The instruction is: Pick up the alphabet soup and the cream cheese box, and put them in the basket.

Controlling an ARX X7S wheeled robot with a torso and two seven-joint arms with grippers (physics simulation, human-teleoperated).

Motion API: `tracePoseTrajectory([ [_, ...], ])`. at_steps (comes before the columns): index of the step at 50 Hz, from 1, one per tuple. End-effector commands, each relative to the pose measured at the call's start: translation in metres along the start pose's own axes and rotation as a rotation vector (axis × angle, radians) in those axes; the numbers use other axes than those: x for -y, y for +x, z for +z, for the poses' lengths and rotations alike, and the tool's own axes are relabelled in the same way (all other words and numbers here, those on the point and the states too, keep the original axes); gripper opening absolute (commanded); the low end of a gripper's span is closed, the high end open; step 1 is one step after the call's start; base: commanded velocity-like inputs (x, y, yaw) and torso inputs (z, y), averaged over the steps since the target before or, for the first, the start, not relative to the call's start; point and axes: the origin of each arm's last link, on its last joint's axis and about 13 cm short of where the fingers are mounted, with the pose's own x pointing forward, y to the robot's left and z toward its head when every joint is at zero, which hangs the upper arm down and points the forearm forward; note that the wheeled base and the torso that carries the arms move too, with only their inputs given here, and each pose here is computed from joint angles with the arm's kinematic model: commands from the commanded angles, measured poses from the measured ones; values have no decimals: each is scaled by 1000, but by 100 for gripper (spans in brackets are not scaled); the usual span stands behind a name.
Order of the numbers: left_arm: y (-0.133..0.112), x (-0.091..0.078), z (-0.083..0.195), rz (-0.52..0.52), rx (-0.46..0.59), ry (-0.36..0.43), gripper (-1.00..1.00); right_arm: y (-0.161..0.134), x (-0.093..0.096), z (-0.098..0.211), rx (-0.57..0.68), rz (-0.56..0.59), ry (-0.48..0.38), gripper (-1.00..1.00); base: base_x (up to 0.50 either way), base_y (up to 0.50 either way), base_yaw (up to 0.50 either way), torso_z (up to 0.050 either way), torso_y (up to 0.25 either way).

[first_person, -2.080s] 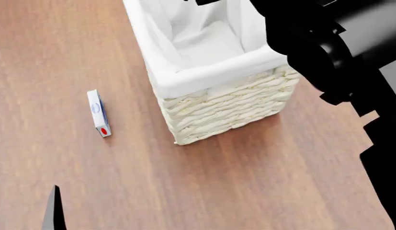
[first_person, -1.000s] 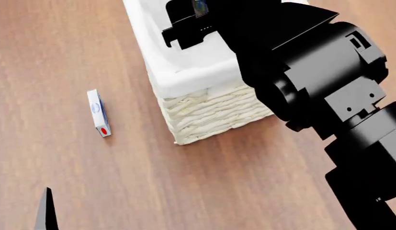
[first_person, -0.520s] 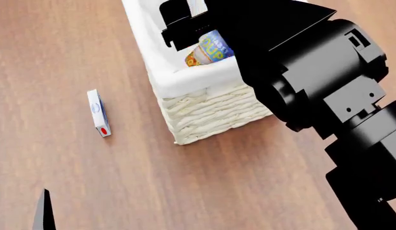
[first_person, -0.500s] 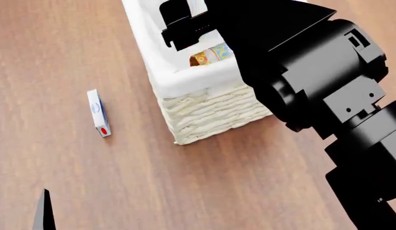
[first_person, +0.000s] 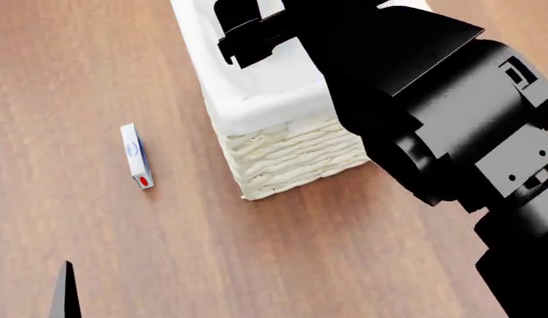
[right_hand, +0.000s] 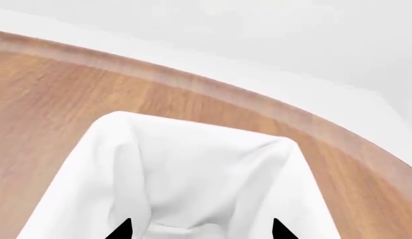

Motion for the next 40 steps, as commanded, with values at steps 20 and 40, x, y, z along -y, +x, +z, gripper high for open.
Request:
tracePoseTrajectory([
  [20, 6, 6, -3, -39, -13, -20, 100, -153, -29, -45, 407, -210, -89, 100, 0, 0, 0, 0, 0],
  [40, 10, 7, -1, -56, -5, -11, 100, -205, -67, -117, 509, -325, -95, 100, 0, 0, 0, 0, 0],
])
